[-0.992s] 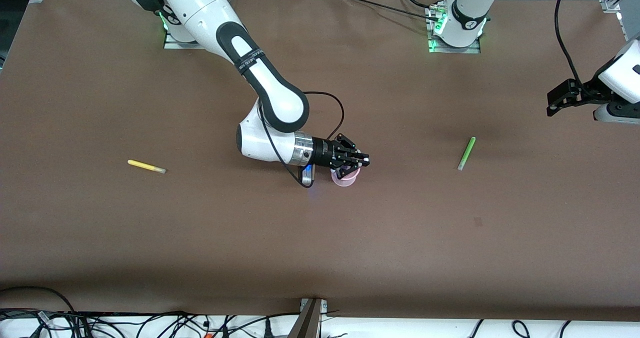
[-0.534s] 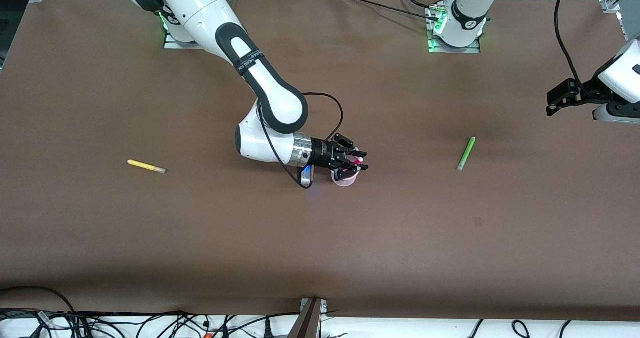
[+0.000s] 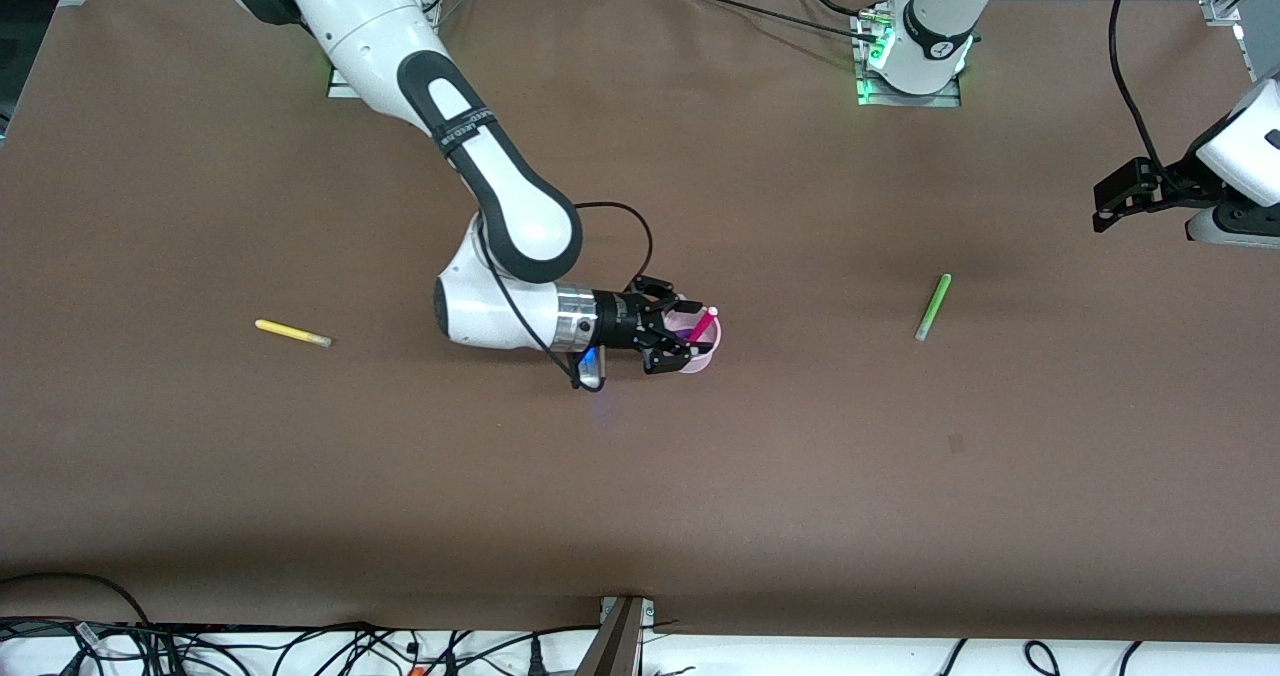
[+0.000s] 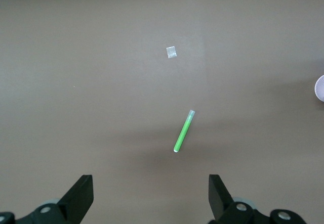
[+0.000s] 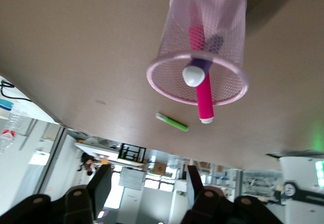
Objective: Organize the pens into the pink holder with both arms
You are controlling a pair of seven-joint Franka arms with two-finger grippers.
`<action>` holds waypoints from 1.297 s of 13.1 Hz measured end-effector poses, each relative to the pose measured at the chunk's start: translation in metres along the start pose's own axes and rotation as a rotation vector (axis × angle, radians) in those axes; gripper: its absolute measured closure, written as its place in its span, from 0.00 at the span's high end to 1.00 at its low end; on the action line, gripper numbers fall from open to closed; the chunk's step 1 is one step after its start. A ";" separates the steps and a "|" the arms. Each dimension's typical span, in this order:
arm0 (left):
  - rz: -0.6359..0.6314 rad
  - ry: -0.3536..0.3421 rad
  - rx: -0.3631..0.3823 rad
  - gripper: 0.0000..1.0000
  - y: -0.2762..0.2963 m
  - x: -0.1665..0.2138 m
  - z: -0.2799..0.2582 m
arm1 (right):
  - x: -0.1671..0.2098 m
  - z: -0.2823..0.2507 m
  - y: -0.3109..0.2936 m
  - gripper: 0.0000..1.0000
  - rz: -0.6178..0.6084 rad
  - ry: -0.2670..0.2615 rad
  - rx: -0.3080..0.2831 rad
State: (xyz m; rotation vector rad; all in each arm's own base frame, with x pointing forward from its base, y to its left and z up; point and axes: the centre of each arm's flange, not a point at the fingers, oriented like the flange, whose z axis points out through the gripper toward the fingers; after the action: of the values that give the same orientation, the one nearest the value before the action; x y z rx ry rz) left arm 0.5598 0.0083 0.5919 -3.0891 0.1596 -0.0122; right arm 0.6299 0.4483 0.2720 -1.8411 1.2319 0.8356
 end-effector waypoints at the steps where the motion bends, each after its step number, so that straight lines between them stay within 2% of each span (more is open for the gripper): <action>1: 0.000 0.000 0.000 1.00 0.000 0.000 0.000 | -0.002 -0.016 -0.006 0.81 -0.034 0.015 -0.017; 3: 0.000 0.000 0.000 1.00 0.000 0.000 0.000 | -0.015 -0.050 -0.020 0.99 -0.100 0.049 -0.016; 5: 0.000 0.000 0.000 1.00 0.000 0.000 0.000 | -0.029 -0.082 -0.030 1.00 -0.213 0.116 -0.038; 8: 0.000 0.000 0.000 1.00 0.000 0.000 0.000 | -0.040 -0.132 -0.036 1.00 -0.500 0.219 -0.148; 11: 0.000 0.000 -0.001 1.00 0.000 0.000 0.000 | -0.047 -0.203 -0.029 1.00 -0.625 0.307 -0.286; 15: 0.005 0.005 0.000 1.00 0.003 0.001 -0.003 | -0.057 -0.335 0.015 1.00 -0.837 0.367 -0.410; 17: 0.007 0.006 0.000 1.00 0.004 0.001 -0.003 | -0.053 -0.400 0.044 1.00 -0.931 0.392 -0.523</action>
State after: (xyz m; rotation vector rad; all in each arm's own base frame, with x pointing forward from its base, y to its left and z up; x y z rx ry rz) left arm 0.5603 0.0043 0.5951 -3.0889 0.1706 -0.0218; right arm 0.6137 0.1178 0.5067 -2.7293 0.2179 0.2658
